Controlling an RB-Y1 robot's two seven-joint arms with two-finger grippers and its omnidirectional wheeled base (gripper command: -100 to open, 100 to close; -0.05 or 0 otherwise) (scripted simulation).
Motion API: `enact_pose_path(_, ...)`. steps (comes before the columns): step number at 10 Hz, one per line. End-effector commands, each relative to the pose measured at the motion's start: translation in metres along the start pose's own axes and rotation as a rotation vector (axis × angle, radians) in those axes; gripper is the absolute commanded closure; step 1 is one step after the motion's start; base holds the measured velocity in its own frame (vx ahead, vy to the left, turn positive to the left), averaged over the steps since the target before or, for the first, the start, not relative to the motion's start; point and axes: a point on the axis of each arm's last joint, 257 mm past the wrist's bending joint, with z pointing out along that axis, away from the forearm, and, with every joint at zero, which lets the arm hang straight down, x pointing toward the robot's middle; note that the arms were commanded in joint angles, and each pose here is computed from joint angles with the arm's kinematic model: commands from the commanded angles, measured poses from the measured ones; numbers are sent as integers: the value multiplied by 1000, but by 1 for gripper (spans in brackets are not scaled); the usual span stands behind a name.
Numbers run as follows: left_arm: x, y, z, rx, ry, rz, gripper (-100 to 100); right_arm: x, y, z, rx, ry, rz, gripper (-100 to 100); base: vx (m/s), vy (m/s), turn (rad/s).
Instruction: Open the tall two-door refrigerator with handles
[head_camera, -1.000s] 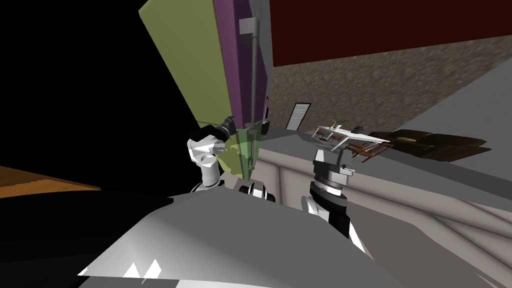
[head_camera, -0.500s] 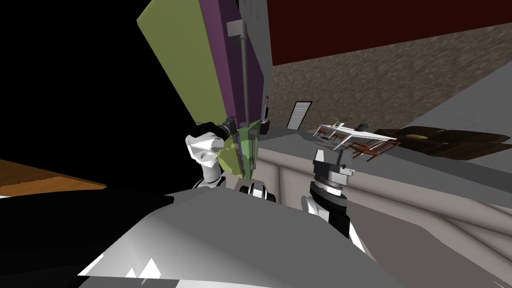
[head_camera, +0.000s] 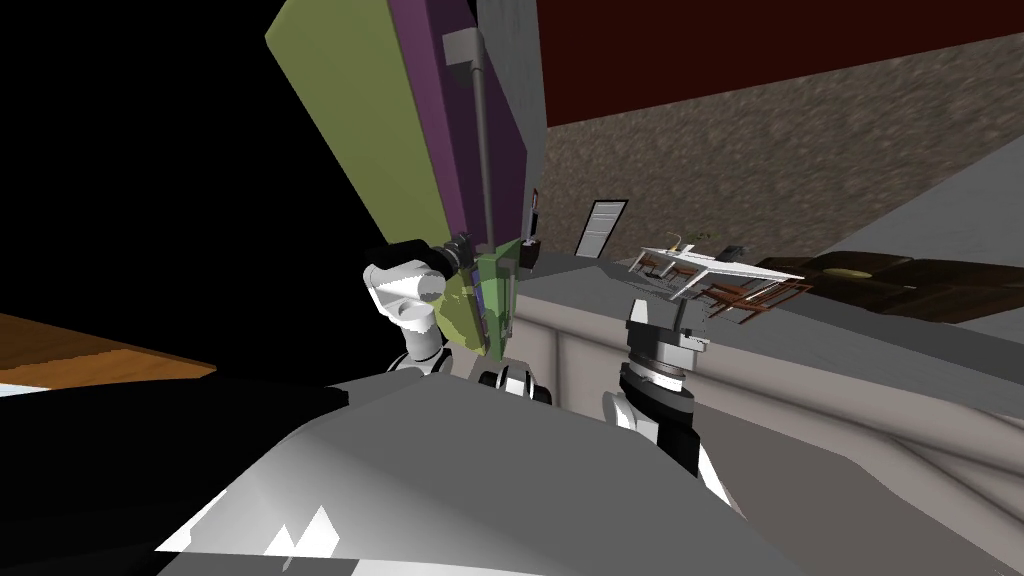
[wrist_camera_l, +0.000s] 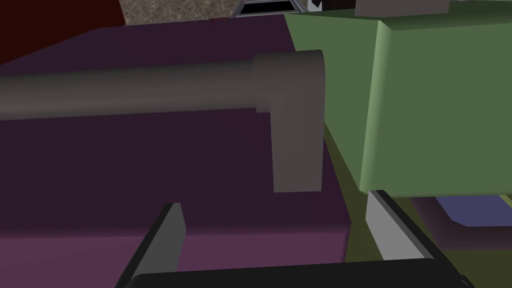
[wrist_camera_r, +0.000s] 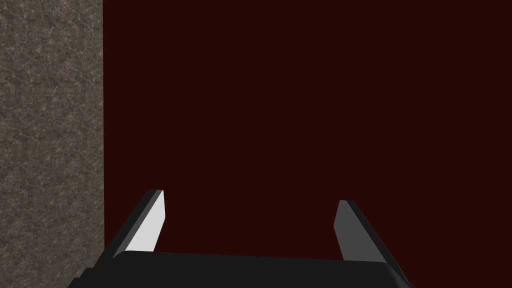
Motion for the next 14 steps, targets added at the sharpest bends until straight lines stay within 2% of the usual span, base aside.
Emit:
enact_pose_path(1,-1,4,-1,-32,-2,12,-100,0,0,0,0,0,0,0,7,-44,24)
enact_pose_path(2,0,-2,-2,-11,0,10,-100,0,0,0,0,0,0,0,-11,-19,22)
enact_pose_path(4,-1,-10,-8,-8,-5,18,-100,0,0,0,0,0,0,0,72,-15,19)
enact_pose_path(5,-1,-4,-7,-21,-4,16,-100,0,0,0,0,0,0,0,18,-1,51)
enact_pose_path(6,0,-5,-5,-8,-1,14,100,0,0,0,0,0,0,0,-59,4,-9)
enact_pose_path(7,0,-4,-4,-8,0,12,100,0,0,0,0,0,0,0,-79,10,-35)
enact_pose_path(8,-1,3,-5,-31,-4,13,100,0,0,0,0,0,0,0,-45,8,-1)
enact_pose_path(10,-23,0,-5,-27,-68,15,100,0,0,0,0,0,0,0,67,-213,66)
enact_pose_path(11,-23,0,-5,-27,-68,15,100,0,0,0,0,0,0,0,78,-299,70)
enact_pose_path(12,-34,-2,-6,-24,-100,17,100,0,0,0,0,0,0,0,47,-294,77)
enact_pose_path(13,-34,-2,-6,-24,-100,17,100,0,0,0,0,0,0,0,12,-252,20)
enact_pose_path(14,-45,-4,-7,-20,-132,18,100,0,0,0,0,0,0,0,30,-264,22)
